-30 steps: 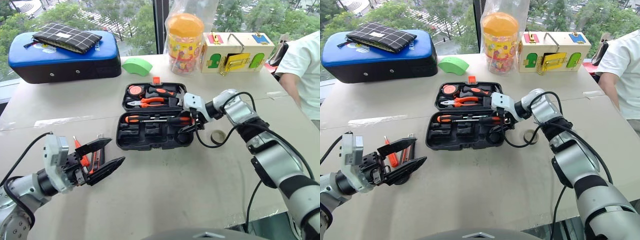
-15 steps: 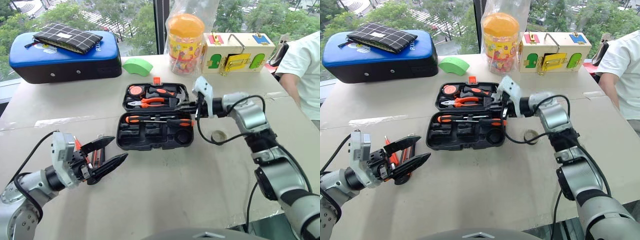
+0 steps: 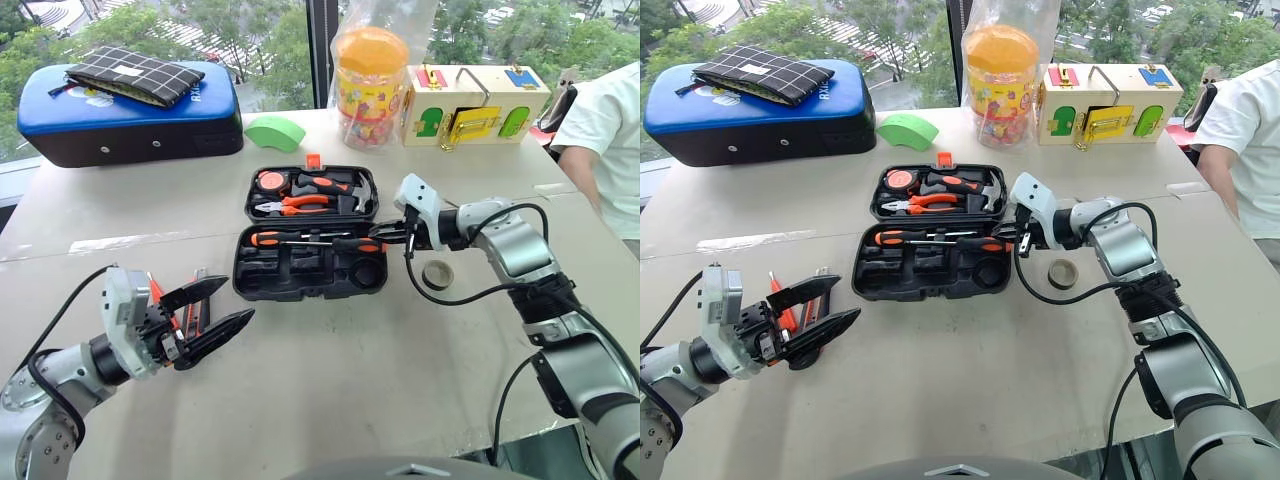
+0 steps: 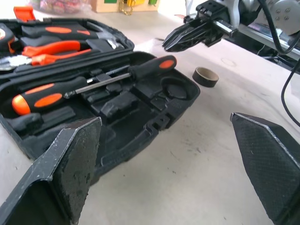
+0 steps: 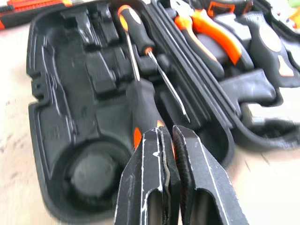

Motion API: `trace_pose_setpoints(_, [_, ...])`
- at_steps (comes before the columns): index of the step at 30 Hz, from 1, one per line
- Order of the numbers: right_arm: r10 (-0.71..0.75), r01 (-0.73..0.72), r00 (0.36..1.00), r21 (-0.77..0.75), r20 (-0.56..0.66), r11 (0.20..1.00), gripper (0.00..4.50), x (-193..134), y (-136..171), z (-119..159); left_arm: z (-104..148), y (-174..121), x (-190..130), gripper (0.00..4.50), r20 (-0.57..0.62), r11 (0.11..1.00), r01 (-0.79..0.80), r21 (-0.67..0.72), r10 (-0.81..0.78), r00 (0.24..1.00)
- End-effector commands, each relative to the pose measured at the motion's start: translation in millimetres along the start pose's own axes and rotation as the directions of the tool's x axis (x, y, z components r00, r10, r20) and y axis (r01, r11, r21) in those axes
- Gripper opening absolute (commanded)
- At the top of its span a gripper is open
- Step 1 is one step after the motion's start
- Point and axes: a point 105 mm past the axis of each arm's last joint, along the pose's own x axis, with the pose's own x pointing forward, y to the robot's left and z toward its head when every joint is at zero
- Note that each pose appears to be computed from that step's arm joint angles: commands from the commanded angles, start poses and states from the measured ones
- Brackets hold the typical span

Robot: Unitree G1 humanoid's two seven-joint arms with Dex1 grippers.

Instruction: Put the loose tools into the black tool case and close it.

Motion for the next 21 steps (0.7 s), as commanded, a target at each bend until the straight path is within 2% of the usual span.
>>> trace_pose_setpoints(1, [0.009,-0.011,1.0,-0.048,-0.029,0.999,0.14,3.7,2.0,5.1,5.2,-2.2,1.2,4.5,0.018,0.999,0.006,0.033,-0.006,1.0])
trace_pose_setpoints(6, [-0.006,0.004,0.999,-0.054,-0.048,0.999,0.14,4.3,-1.8,6.5,4.4,-2.8,-0.9,4.5,0.016,0.999,0.001,0.035,-0.002,1.0])
trace_pose_setpoints(12, [0.006,-0.007,1.0,-0.06,-0.011,0.998,0.14,-3.4,1.6,16.5,2.0,-4.0,-1.7,4.5,0.018,1.0,-0.004,0.031,0.004,1.0])
trace_pose_setpoints(18, [-0.043,0.045,0.994,-0.023,0.098,0.999,0.14,23.4,-4.0,29.7,1.9,-3.4,1.3,4.5,0.023,1.0,0.002,0.031,-0.003,1.0])
trace_pose_setpoints(21, [-0.076,0.076,0.994,-0.004,0.082,0.997,0.14,46.4,-5.4,14.9,1.2,-2.3,0.9,4.5,0.025,0.999,-0.002,0.033,0.001,1.0])
